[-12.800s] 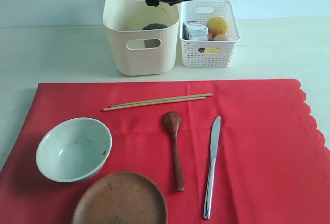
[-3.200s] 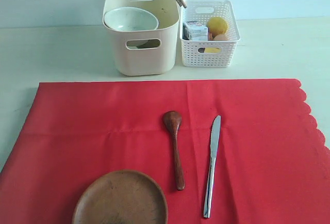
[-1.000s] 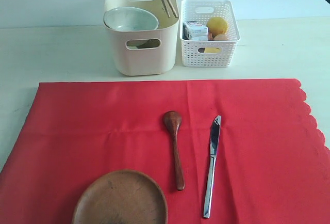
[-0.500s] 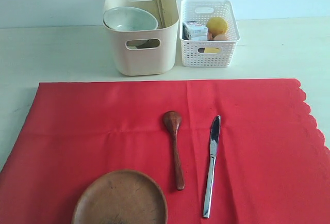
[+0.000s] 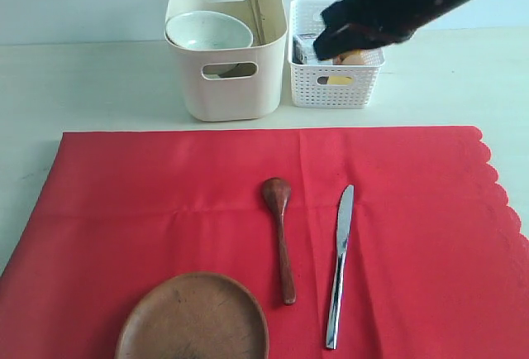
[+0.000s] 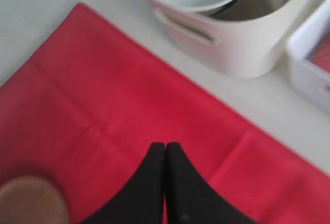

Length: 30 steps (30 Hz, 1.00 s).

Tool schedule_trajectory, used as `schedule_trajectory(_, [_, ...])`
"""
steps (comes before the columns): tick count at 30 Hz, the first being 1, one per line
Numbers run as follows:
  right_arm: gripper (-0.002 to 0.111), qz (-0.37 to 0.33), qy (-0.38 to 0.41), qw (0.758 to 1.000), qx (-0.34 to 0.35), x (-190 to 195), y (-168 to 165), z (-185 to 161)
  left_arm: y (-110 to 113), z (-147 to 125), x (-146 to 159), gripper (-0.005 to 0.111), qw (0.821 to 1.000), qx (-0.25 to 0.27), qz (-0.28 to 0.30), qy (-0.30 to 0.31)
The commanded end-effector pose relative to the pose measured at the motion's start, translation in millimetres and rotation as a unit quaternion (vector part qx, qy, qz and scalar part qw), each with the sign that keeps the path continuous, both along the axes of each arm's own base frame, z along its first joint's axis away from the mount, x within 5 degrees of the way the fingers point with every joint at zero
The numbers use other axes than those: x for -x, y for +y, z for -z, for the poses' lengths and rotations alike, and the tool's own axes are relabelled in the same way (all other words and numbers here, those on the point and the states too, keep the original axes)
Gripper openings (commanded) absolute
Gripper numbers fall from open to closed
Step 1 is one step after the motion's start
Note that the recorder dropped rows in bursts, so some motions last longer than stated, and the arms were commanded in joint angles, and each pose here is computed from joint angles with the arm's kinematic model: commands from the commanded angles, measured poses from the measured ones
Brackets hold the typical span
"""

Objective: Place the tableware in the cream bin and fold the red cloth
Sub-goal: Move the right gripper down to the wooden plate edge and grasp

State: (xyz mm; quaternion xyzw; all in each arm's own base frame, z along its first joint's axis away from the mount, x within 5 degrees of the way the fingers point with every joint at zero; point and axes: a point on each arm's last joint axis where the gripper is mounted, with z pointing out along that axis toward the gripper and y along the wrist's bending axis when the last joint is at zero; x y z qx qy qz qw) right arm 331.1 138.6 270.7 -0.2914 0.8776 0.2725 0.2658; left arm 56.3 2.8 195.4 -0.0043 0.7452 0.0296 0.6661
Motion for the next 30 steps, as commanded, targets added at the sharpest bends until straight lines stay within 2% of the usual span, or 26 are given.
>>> schedule_trajectory(1, [0.0, -0.073, 0.06, 0.995, 0.014, 49.4, 44.2, 32.9, -0.6, -0.2, 0.4, 0.003, 1.0, 0.005, 0.004, -0.003])
schedule_trajectory(4, [0.0, -0.141, 0.111, 0.983, 0.043, 85.6, 82.7, 63.5, -0.6, -0.2, 0.4, 0.003, 1.0, 0.005, 0.004, -0.003])
schedule_trajectory(7, [0.005, -0.142, 0.135, 0.979, 0.06, 98.9, 106.2, 81.3, -0.6, -0.2, 0.4, 0.003, 1.0, 0.005, 0.004, -0.003])
schedule_trajectory(9, [0.019, -0.127, 0.144, 0.978, 0.086, 107.1, 118.4, 93.2, -0.6, -0.2, 0.4, 0.003, 1.0, 0.005, 0.004, -0.003])
schedule_trajectory(10, [0.029, -0.127, 0.137, 0.977, 0.104, 112.9, 125.1, 98.4, -0.6, -0.2, 0.4, 0.003, 1.0, 0.005, 0.004, -0.003])
schedule_trajectory(12, [0.046, -0.148, 0.131, 0.973, 0.121, 120.8, 131.7, 103.5, -0.6, -0.2, 0.4, 0.003, 1.0, 0.005, 0.004, -0.003])
schedule_trajectory(13, [0.049, -0.159, 0.125, 0.971, 0.129, 121.9, 132.4, 106.2, -0.6, -0.2, 0.4, 0.003, 1.0, 0.005, 0.004, -0.003])
schedule_trajectory(16, [0.05, -0.185, 0.115, 0.962, 0.164, 120.5, 129.4, 117.4, -0.6, -0.2, 0.4, 0.003, 1.0, 0.005, 0.004, -0.003])
schedule_trajectory(18, [0.049, -0.174, 0.128, 0.96, 0.18, 118.9, 127.1, 125.0, -0.6, -0.2, 0.4, 0.003, 1.0, 0.005, 0.004, -0.003])
schedule_trajectory(24, [0.049, -0.173, 0.164, 0.951, 0.199, 120.7, 127.5, 144.7, -0.6, -0.2, 0.4, 0.003, 1.0, 0.005, 0.004, -0.003])
schedule_trajectory(30, [0.045, -0.185, 0.187, 0.94, 0.217, 122.4, 126.6, 162.7, -0.6, -0.2, 0.4, 0.003, 1.0, 0.005, 0.004, -0.003])
